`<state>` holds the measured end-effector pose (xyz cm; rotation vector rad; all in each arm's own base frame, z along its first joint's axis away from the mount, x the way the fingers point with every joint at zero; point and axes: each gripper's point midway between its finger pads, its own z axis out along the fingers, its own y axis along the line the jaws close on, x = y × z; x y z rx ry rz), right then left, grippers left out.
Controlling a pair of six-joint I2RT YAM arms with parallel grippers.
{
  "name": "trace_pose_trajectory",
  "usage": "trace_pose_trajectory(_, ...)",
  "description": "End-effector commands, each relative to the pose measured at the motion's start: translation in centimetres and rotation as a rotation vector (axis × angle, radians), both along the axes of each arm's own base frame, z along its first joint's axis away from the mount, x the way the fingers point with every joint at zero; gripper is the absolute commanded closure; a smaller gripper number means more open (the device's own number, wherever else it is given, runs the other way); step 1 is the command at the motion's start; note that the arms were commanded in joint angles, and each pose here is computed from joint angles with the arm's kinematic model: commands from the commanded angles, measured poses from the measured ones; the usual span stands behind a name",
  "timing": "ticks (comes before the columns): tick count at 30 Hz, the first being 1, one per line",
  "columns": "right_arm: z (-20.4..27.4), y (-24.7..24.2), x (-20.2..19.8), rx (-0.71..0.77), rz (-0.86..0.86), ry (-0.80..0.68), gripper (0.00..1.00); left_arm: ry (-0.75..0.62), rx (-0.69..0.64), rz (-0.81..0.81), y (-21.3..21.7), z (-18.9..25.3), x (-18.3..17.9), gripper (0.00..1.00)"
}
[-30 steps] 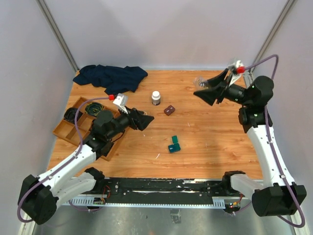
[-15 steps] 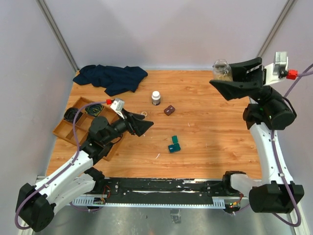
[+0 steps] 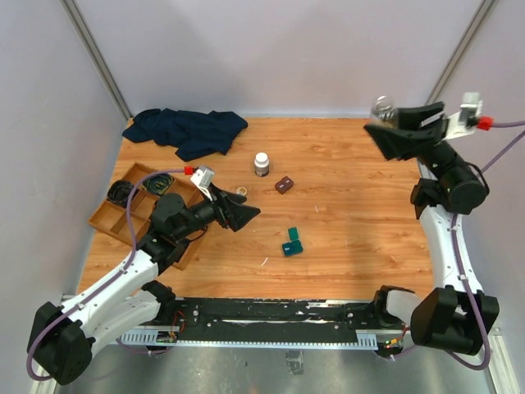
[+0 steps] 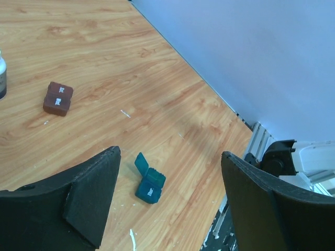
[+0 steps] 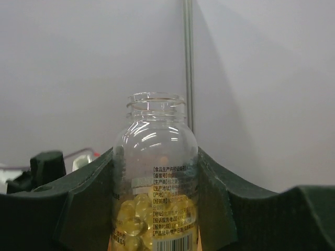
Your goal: Sort the pills into containers
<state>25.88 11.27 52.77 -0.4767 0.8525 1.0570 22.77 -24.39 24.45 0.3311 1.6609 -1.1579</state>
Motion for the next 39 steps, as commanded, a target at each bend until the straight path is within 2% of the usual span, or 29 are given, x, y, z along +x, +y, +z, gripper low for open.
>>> trace_pose_trajectory(1,-8.8,3.7,-2.0,-0.362,0.055,-0.129,0.99,-0.093,0.026,-0.024,0.2,1.7,-0.4,0.18)
trace_pose_trajectory(4,-17.4,5.4,-2.4,-0.52,0.162,-0.066,0.99,-0.089,0.025,-0.009,0.6,1.1,-0.6,0.18)
trace_pose_trajectory(7,-24.3,7.0,-4.8,-0.625,0.311,-0.062,0.99,-0.102,-0.035,-0.021,0.7,1.1,-1.5,0.15)
trace_pose_trajectory(10,-29.0,7.4,-5.4,-0.666,0.39,-0.028,0.99,-0.105,-0.09,0.006,1.4,1.3,-2.0,0.04)
trace_pose_trajectory(12,-31.2,7.3,-5.1,-0.689,0.393,0.008,0.99,-0.097,-0.109,0.035,1.9,1.5,-2.1,0.01)
trace_pose_trajectory(13,-32.4,7.2,-5.1,-0.733,0.378,0.011,0.99,-0.098,-0.112,0.05,2.2,1.7,-2.1,0.01)
trace_pose_trajectory(15,-34.8,7.4,-6.1,-0.914,0.399,-0.05,0.99,-0.111,-0.1,0.082,2.8,2.4,-2.1,0.01)
trace_pose_trajectory(20,-38.2,7.4,-8.0,-0.963,0.582,-0.019,0.99,-0.129,0.047,0.157,4.4,2.0,-1.5,0.01)
trace_pose_trajectory(24,-39.3,7.5,-8.1,-0.975,0.604,-0.042,1.0,-0.163,0.115,0.189,5.3,1.8,-1.3,0.01)
trace_pose_trajectory(28,-41.2,7.4,-7.0,-1.084,0.562,0.004,1.0,-0.178,0.123,0.193,5.3,1.4,-1.2,0.01)
trace_pose_trajectory(31,-42.5,7.5,-6.1,-1.169,0.502,-0.019,0.99,-0.168,0.118,0.18,5.1,1.1,-1.2,0.01)
trace_pose_trajectory(39,-43.3,7.7,-5.9,-1.203,0.525,-0.004,0.99,-0.181,0.092,0.179,5.2,1.4,-1.6,0.01)
